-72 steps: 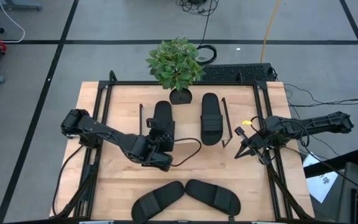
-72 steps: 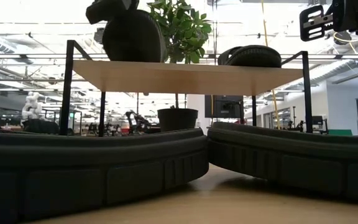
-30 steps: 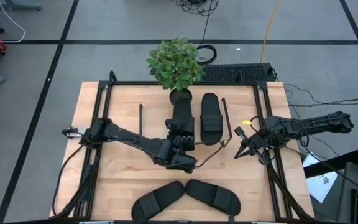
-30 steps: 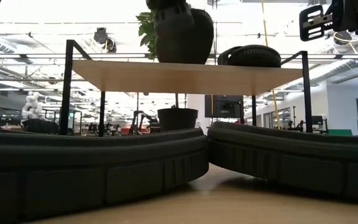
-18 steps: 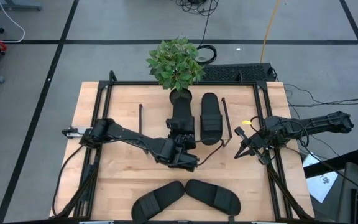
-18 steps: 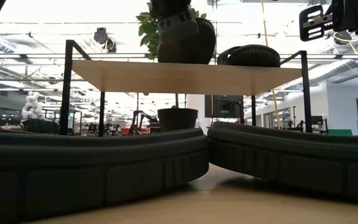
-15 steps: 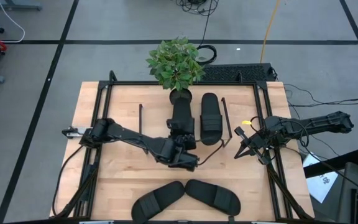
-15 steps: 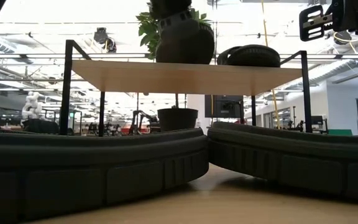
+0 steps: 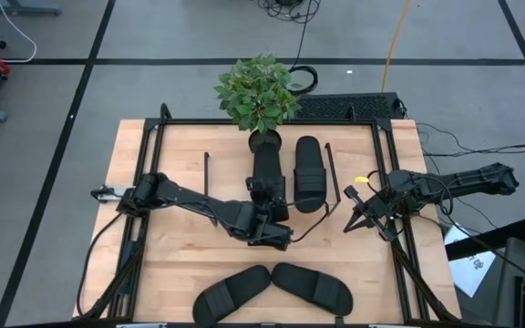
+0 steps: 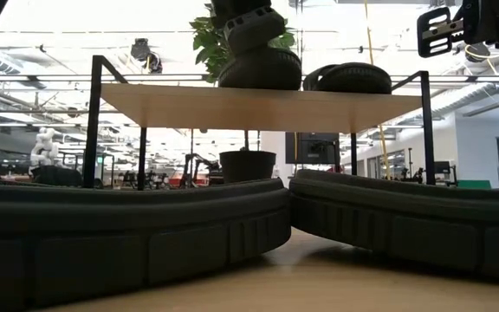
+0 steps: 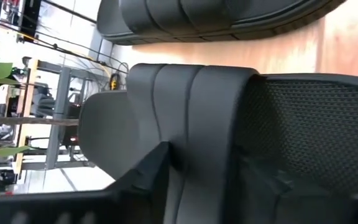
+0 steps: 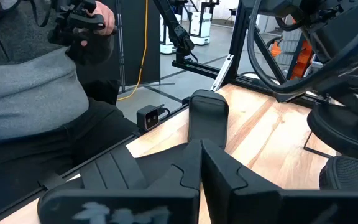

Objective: Pick and place slides into the shelf
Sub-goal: Put the black slide on the shelf, then adjust the shelf

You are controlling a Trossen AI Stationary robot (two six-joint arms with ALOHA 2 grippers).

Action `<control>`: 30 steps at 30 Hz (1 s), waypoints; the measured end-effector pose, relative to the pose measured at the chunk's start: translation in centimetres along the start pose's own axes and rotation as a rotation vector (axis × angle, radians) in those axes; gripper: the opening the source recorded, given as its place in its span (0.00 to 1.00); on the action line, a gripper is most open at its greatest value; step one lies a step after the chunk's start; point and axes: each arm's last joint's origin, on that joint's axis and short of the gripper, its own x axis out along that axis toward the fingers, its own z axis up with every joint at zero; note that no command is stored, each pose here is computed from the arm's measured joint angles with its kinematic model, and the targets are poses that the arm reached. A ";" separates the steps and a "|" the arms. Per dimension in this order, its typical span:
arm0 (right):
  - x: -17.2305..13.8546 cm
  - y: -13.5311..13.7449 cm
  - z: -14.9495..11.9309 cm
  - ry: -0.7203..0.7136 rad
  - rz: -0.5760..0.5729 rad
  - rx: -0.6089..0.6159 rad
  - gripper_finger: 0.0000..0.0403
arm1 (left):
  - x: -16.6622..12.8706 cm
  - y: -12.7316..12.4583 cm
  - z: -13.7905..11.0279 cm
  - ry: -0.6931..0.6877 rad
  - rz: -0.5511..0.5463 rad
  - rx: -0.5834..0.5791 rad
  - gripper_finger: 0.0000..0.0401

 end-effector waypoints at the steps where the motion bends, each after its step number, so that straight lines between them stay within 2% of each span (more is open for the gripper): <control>1: 0.0 0.0 0.0 0.000 0.000 0.000 0.00 | 0.0 0.0 0.0 0.000 -0.002 0.006 0.43; 6: 0.0 0.0 0.0 0.000 0.000 0.000 0.00 | -0.5 -0.2 0.0 -0.015 0.000 0.024 0.59; 10: 0.0 0.0 0.0 0.000 0.000 0.000 0.00 | -1.6 -0.6 -0.1 -0.043 0.021 0.099 0.69; 14: 0.0 0.0 0.0 0.000 0.000 0.000 0.00 | -3.4 -0.4 0.6 -0.098 0.009 0.128 0.74; 18: 0.0 0.0 0.0 0.000 0.000 0.000 0.00 | -5.1 0.1 1.2 -0.147 -0.002 0.147 0.73; 21: 0.0 0.0 0.0 0.000 0.000 0.000 0.00 | -6.6 0.6 1.7 -0.192 -0.010 0.139 0.69; 24: 0.0 0.0 0.0 0.000 0.000 -0.008 0.00 | -7.8 0.7 1.6 -0.206 -0.017 0.147 0.58; 27: 0.0 0.0 0.0 0.000 -0.001 -0.037 0.00 | -8.4 0.7 0.7 -0.169 -0.006 0.187 0.39; 30: 0.0 0.0 0.0 0.002 -0.001 -0.049 0.00 | -9.2 1.1 -0.8 -0.112 0.058 0.174 0.17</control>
